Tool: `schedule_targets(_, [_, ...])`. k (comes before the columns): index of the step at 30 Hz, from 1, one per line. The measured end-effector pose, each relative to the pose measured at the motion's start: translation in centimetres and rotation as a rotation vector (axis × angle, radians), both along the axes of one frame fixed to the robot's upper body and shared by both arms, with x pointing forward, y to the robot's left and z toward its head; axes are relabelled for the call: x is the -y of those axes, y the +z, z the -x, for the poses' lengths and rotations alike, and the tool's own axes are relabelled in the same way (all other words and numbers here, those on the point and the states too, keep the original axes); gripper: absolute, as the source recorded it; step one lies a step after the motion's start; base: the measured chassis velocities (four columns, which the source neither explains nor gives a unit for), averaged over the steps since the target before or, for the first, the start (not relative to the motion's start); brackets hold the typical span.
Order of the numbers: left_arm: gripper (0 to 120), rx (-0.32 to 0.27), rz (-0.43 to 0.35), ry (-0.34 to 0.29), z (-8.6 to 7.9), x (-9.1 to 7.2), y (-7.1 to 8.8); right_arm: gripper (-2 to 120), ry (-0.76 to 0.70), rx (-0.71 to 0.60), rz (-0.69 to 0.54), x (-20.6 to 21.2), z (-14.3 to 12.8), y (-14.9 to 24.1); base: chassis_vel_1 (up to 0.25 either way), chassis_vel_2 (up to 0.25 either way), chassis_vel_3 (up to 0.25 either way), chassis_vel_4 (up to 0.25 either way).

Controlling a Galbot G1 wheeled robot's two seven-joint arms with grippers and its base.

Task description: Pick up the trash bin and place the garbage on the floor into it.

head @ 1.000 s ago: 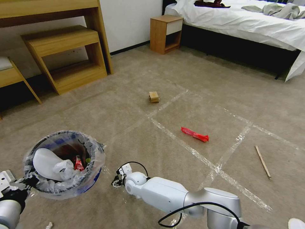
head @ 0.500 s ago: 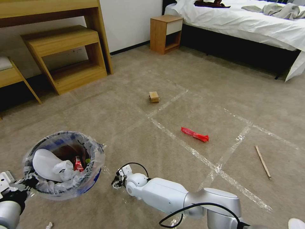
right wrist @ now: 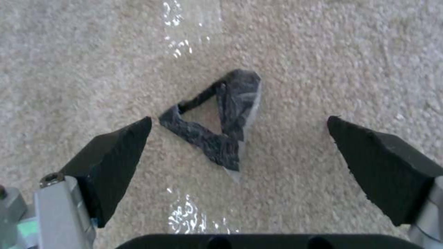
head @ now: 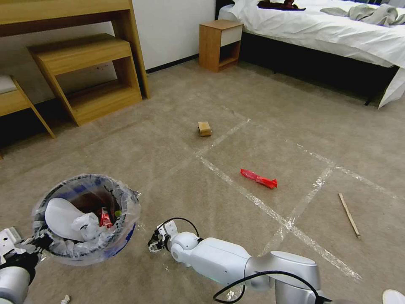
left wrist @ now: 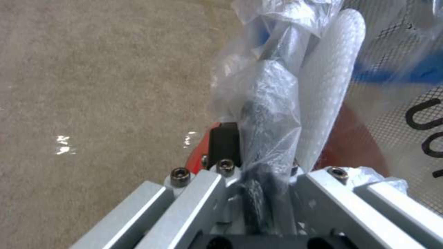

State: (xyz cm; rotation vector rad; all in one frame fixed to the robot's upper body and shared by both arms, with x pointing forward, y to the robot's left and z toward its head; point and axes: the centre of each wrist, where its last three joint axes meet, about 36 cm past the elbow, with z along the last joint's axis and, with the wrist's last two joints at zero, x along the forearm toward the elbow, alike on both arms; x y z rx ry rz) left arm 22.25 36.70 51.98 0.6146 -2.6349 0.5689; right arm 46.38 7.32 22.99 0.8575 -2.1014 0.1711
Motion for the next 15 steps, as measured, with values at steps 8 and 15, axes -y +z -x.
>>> schedule_targets(8, [0,-0.001,0.002,0.003,0.08,0.06,-0.09,97,0.015,0.014,-0.030,-0.02,0.16,-0.11,0.000,0.000,0.000,0.000])
schedule_targets(15, [0,-0.001,0.003,0.003,0.05,0.13,-0.14,96,0.023,0.020,-0.031,0.02,0.32,-0.30,0.000,0.000,0.000,0.000])
